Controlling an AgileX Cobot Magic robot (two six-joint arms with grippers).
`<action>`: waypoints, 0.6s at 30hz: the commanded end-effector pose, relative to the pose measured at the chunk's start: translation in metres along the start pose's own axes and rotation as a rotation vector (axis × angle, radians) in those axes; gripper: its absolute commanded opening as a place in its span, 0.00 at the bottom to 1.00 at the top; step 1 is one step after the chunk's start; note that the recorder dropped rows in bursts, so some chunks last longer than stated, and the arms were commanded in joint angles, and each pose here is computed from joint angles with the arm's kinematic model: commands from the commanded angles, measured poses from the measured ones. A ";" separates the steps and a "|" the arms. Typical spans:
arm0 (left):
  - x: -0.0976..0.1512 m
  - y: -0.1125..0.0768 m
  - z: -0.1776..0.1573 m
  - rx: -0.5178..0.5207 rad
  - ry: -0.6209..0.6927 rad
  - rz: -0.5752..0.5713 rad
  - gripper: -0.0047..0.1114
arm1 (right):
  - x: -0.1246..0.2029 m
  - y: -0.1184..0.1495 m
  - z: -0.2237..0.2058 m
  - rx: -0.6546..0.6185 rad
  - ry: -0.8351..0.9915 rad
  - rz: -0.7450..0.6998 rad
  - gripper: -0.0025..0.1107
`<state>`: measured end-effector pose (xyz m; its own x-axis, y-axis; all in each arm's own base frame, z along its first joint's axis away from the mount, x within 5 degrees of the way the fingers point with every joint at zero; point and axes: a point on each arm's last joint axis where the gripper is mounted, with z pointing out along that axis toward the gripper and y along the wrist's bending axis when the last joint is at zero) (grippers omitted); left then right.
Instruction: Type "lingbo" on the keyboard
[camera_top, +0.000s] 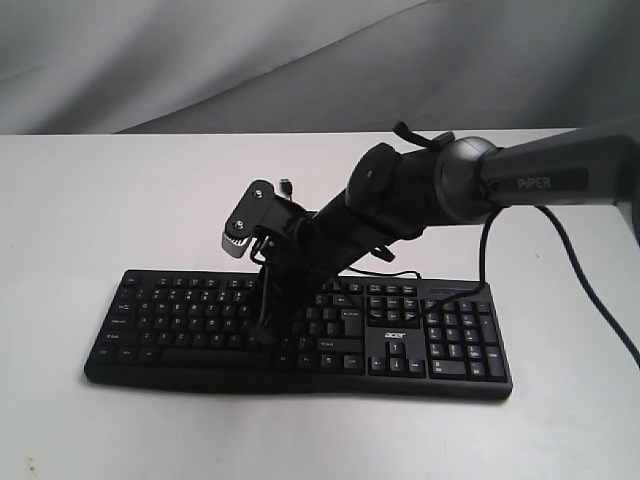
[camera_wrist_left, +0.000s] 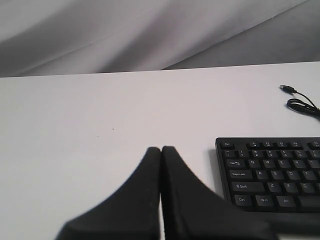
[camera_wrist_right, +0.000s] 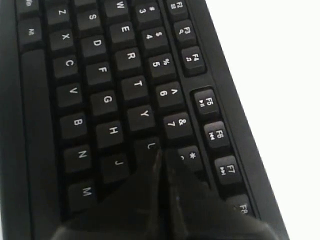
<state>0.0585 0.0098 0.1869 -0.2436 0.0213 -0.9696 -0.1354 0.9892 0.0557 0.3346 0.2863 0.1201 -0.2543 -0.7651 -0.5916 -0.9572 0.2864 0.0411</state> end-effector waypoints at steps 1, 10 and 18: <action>0.001 0.000 0.001 0.003 0.005 -0.005 0.04 | -0.003 0.001 -0.002 -0.010 -0.007 -0.001 0.02; 0.001 0.000 0.001 0.003 0.005 -0.005 0.04 | 0.000 0.002 0.002 -0.023 0.004 0.003 0.02; 0.001 0.000 0.001 0.003 0.005 -0.005 0.04 | 0.005 0.002 0.009 -0.036 0.021 0.012 0.02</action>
<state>0.0585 0.0098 0.1869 -0.2436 0.0213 -0.9696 -0.1354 0.9892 0.0557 0.3336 0.2865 0.1142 -0.2625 -0.7703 -0.5812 -0.9577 0.2815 0.0595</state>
